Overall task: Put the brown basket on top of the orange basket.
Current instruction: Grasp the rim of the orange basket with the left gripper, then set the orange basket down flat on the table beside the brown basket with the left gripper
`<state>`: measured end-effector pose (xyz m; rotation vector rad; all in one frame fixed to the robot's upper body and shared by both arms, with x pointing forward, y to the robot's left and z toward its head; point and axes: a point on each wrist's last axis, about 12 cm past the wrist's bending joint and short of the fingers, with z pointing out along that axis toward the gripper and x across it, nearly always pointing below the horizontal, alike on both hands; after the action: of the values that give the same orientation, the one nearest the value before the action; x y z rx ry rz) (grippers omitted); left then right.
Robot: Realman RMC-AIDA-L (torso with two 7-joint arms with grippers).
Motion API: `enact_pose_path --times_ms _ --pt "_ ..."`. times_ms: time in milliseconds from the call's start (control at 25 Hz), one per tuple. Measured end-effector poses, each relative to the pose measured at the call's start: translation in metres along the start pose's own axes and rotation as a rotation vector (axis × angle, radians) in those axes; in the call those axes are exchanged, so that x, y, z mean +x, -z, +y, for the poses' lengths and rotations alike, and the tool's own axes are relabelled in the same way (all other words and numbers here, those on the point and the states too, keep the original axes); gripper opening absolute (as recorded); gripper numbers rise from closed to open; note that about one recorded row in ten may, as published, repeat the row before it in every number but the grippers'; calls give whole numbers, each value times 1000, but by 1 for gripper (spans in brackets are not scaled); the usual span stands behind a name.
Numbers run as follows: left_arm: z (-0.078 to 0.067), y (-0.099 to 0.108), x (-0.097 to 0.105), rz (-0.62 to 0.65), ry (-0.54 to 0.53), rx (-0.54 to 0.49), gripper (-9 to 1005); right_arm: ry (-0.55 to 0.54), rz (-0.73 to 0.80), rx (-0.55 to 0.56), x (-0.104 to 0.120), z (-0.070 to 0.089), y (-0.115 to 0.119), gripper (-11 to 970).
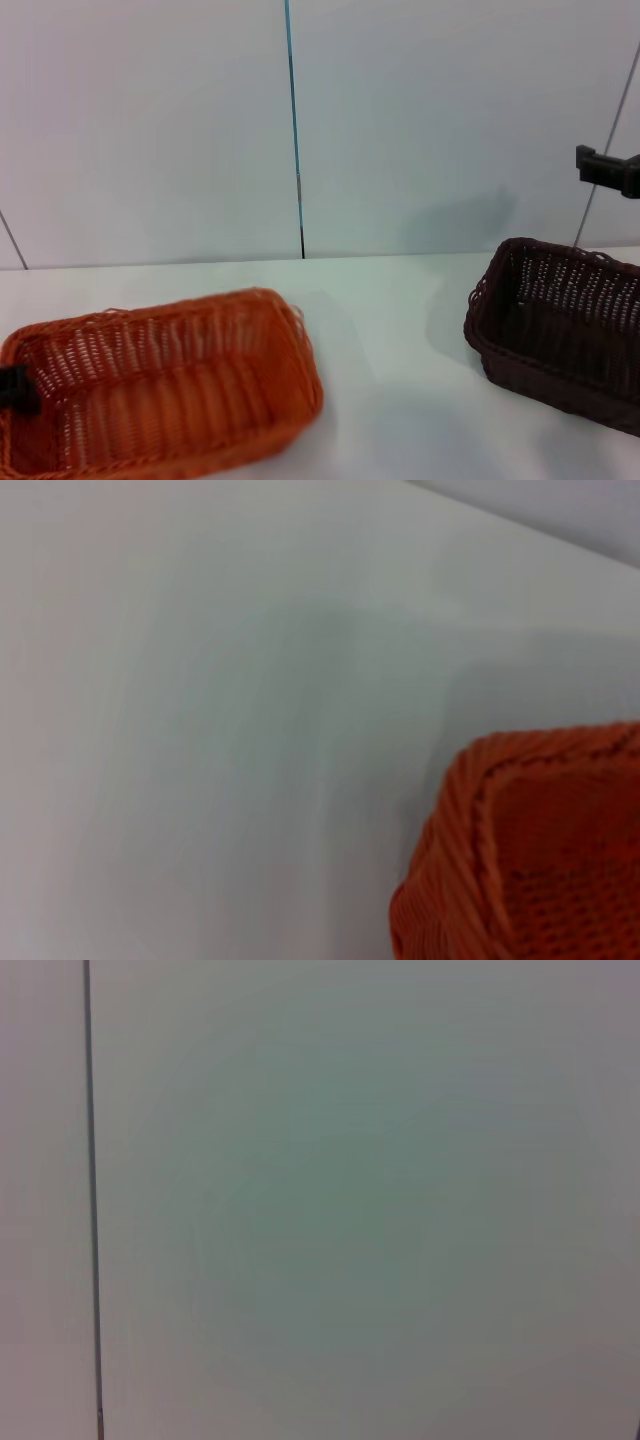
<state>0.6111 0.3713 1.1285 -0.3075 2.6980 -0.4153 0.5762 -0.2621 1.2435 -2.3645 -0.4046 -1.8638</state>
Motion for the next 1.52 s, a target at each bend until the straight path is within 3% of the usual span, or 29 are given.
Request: enact_pose_path --times_ms 560,800,1080,1520 --pt "-13 19 -22 -25 34 187 125 0 -13 2 -3 0 -4 923" --pt "-27 22 -29 -40 -14 274 125 -3 -22 -1 -5 2 -4 923" --pt "-47 10 -25 -28 -65 307 125 -1 -23 2 -4 1 -3 923" --pt "-56 -10 -12 -11 -65 329 125 7 -12 10 0 -2 -2 923"
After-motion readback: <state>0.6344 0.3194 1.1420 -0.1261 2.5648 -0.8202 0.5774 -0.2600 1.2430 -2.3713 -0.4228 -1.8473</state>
